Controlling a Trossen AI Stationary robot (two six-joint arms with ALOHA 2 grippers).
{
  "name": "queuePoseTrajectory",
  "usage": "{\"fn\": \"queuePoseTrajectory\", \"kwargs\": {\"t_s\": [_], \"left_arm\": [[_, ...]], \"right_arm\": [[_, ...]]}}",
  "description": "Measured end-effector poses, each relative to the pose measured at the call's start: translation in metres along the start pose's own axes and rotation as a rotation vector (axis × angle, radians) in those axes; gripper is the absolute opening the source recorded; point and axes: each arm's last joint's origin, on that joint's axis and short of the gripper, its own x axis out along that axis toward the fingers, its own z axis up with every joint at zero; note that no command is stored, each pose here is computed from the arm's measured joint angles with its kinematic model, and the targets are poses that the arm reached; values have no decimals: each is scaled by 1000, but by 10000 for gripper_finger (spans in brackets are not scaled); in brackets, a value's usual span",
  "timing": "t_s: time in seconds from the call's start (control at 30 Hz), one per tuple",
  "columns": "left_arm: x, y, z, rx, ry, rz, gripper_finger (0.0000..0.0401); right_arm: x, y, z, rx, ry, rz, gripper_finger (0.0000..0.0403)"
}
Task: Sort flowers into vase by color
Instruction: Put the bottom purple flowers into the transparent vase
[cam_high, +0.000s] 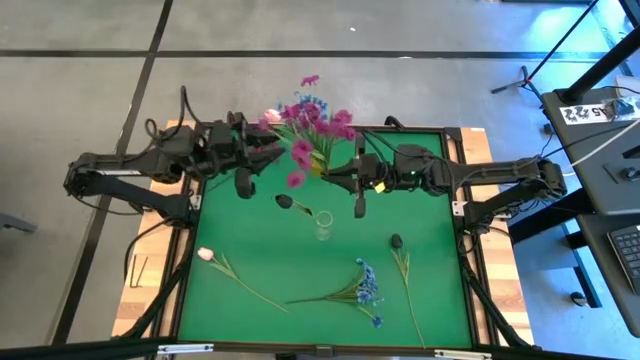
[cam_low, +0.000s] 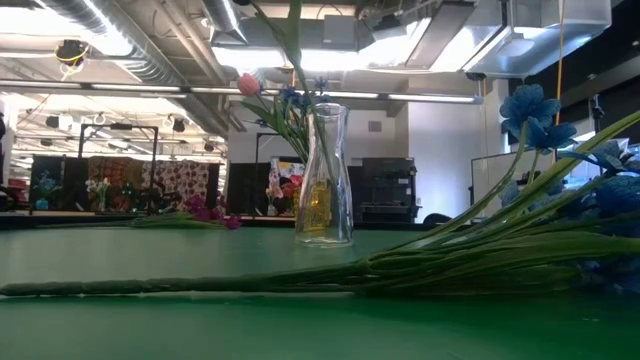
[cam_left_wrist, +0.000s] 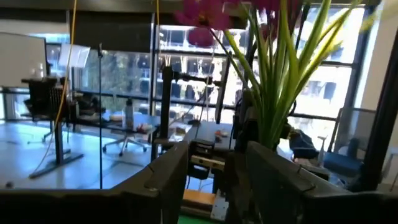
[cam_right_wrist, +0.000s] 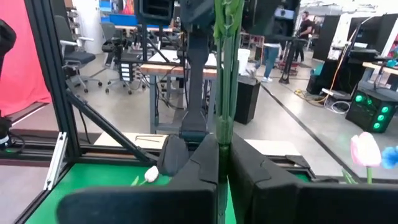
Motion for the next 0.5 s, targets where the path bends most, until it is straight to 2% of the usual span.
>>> {"fn": "queuePoseTrajectory", "kwargs": {"t_s": [0.27,0.5], "left_arm": [[-29,8,5,-23,85,53,156],[-31,9,-1,-31,151,61,156]], "right_arm": [[-23,3,-40,58,-107,-25,18],[-31,11,-93,118,-180,-20,12]]}}
